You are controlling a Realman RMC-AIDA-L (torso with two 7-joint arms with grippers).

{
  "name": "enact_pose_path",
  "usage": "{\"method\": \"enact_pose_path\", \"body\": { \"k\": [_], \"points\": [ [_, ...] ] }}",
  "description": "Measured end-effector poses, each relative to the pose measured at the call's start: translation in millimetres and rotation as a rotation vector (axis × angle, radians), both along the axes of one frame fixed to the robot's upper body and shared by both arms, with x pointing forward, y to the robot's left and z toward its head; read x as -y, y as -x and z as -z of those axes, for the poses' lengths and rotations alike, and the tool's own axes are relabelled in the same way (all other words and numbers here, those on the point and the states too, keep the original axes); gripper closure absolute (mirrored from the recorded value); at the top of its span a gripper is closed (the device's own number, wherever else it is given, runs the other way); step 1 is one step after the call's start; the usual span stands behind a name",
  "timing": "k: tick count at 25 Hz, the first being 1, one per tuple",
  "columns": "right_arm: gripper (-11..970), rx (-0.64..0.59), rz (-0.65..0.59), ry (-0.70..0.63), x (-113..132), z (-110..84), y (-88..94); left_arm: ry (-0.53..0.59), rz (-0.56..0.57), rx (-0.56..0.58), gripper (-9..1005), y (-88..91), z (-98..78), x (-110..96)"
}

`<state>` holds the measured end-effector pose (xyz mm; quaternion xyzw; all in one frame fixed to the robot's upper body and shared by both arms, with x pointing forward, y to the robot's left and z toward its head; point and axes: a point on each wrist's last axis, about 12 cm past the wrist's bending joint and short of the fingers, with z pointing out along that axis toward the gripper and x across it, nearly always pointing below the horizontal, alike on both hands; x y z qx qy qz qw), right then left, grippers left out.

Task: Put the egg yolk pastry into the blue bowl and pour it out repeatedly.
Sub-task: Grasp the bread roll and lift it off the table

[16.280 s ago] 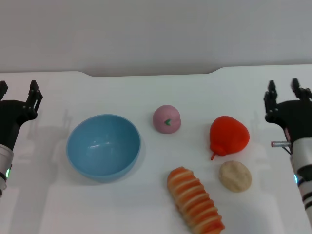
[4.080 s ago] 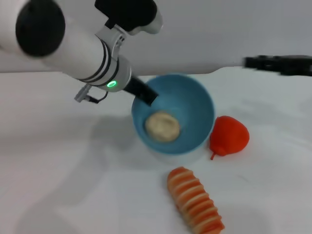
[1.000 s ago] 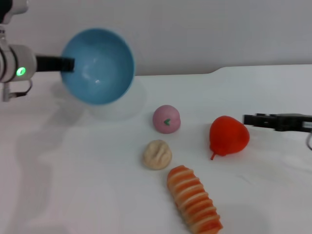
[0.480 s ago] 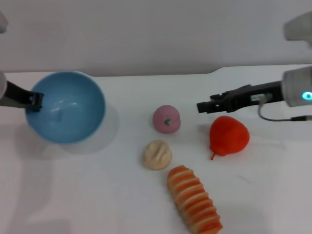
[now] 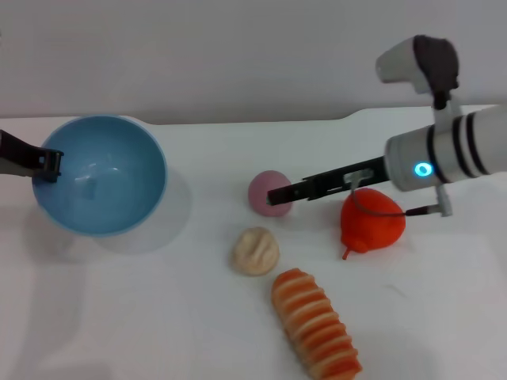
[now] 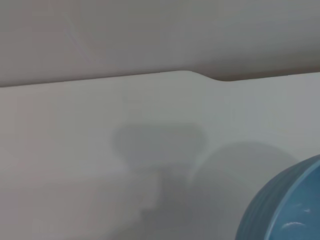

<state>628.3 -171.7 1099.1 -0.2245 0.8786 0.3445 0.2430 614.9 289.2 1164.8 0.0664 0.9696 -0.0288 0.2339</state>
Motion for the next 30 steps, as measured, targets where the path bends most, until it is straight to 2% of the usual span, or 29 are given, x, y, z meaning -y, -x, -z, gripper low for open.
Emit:
{"method": "enact_pose_path", "body": {
  "k": [9, 14, 21, 30],
  "points": [
    [405, -0.06, 0.012, 0.001, -15, 21.8, 10.4, -0.007, 0.018, 0.013, 997, -2.9, -1.8, 6],
    [407, -0.042, 0.018, -0.017, -26, 35.1, 18.1, -0.012, 0.027, 0.02, 996, -3.8, -1.8, 8],
    [409, -0.041, 0.027, -0.004, -36, 40.0, 20.4, -0.012, 0.029, 0.033, 996, -6.1, -3.2, 9],
    [412, -0.093, 0.05, 0.017, -35, 43.2, 22.6, -0.013, 0.029, 0.044, 996, -7.7, -4.5, 10]
  ]
}}
